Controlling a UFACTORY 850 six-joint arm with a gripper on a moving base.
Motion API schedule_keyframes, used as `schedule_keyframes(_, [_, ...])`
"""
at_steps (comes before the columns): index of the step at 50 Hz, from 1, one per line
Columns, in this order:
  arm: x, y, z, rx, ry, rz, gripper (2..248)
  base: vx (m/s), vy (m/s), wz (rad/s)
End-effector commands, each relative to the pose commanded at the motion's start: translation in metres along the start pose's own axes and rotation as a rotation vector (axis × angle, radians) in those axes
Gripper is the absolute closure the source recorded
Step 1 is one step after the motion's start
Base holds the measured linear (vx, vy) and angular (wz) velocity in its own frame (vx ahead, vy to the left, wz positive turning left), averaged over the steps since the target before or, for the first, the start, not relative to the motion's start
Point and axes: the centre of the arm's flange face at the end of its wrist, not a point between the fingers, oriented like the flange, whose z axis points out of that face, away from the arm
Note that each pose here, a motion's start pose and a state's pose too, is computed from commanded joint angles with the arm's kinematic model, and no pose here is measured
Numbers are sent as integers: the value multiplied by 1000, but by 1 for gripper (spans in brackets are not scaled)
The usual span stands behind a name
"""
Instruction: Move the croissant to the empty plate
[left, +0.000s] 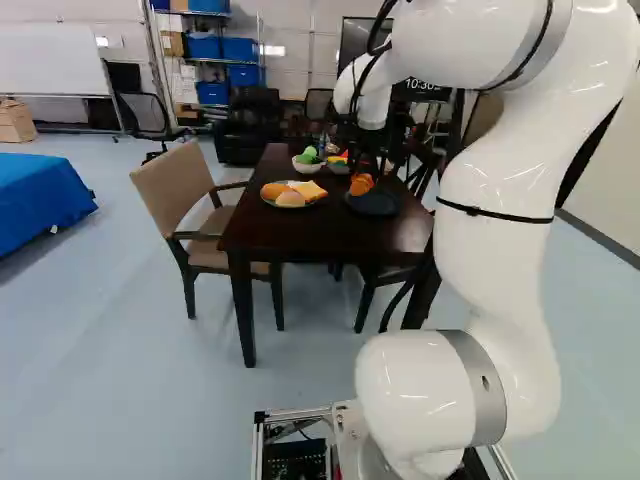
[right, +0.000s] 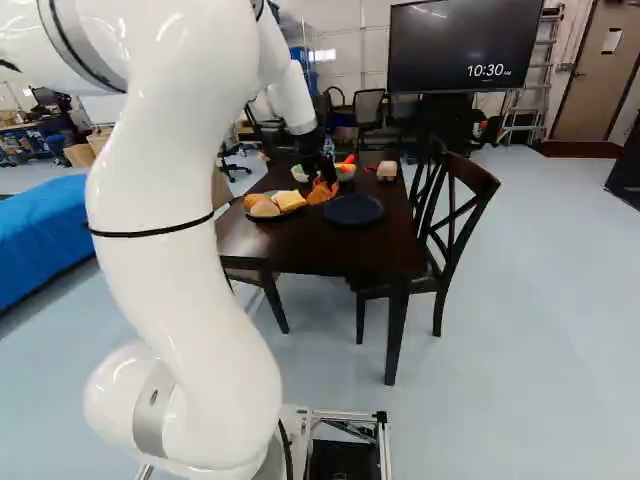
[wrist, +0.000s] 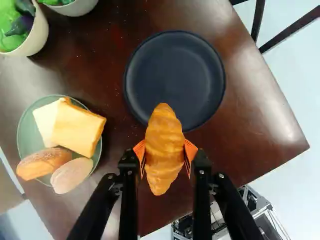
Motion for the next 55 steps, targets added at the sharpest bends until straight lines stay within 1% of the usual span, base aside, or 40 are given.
schedule_keyframes(8, [14, 3, 8, -9, -16, 28, 138, 0, 0, 0])
schedule_keyframes(22, [38, 4, 37, -15, -53, 80, 138, 0, 0, 0])
schedule_keyframes(30, [51, 7, 54, -22, -59, 97, 138, 0, 0, 0])
schedule_keyframes(41, [69, 18, 78, -36, -66, 124, 138, 0, 0, 0])
schedule_keyframes(55, [86, 25, 106, -48, -75, 146, 138, 0, 0, 0])
